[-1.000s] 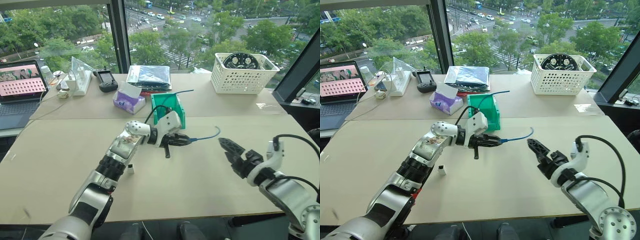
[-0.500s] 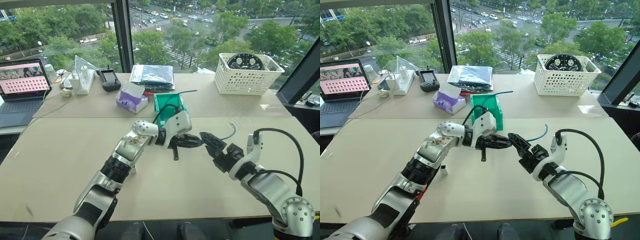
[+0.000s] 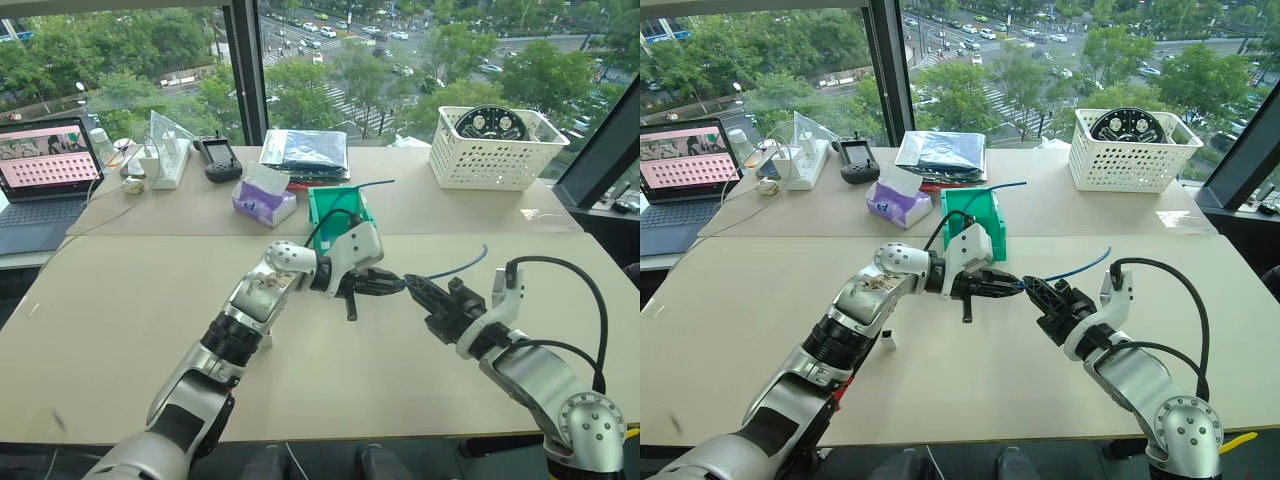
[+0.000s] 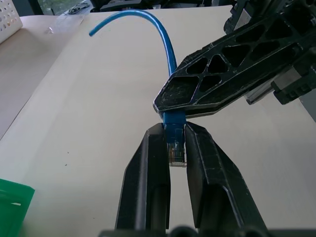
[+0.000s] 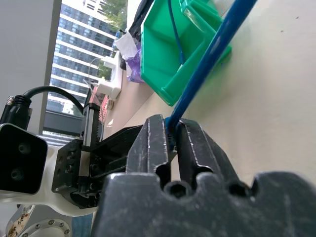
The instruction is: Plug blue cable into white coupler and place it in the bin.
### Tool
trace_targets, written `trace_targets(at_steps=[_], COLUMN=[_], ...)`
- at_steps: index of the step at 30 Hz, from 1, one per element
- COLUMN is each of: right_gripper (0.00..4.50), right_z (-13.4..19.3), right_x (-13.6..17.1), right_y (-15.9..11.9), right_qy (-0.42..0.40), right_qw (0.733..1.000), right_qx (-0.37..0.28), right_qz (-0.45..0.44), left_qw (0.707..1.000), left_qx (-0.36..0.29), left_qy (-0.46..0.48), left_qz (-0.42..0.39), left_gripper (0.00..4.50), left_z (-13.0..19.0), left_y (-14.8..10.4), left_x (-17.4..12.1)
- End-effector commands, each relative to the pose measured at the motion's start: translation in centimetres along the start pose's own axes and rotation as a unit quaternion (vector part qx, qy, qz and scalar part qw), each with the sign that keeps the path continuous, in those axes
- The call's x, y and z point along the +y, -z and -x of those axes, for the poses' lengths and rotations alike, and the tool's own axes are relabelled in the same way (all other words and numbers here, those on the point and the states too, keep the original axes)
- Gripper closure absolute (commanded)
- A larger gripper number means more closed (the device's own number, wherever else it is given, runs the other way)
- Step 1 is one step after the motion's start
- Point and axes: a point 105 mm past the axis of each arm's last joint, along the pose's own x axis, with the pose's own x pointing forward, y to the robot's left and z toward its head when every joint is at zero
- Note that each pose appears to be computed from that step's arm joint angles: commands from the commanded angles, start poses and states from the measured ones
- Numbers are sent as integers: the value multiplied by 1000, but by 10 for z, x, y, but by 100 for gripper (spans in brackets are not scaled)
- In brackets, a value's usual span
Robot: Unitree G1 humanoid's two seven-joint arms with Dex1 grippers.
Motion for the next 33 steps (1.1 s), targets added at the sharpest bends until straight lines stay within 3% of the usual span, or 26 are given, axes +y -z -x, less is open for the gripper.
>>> trace_targets(at_steps=[1,2,7,10,17,21,27,33], right_gripper=[450,450,450,450,450,450,450,450], right_z=[4,4,1,-3,-17,-29,-37,-40], right_x=[16,16,15,14,10,13,16,16], right_y=[-6,-7,-27,-45,-58,-53,-48,-48], right_qy=[-34,-35,-34,-33,-38,-53,-66,-68], right_qw=[999,999,998,997,997,996,995,994], right_qx=[-11,-14,-45,-58,-39,-13,7,17], right_qz=[9,9,14,34,60,70,75,83], left_qw=[1000,999,998,995,982,973,968,946], left_qx=[-25,-29,-40,-43,-64,-43,-16,-27], left_qy=[-11,-14,-44,-95,-176,-215,-233,-304], left_qz=[-9,-6,-7,-10,21,68,96,111], left_gripper=[330,275,103,12,12,12,12,12], left_z=[1,3,20,56,130,172,195,201], left_y=[-13,-14,-20,-26,-30,-1,40,66], left_x=[4,6,18,35,40,20,-22,-35])
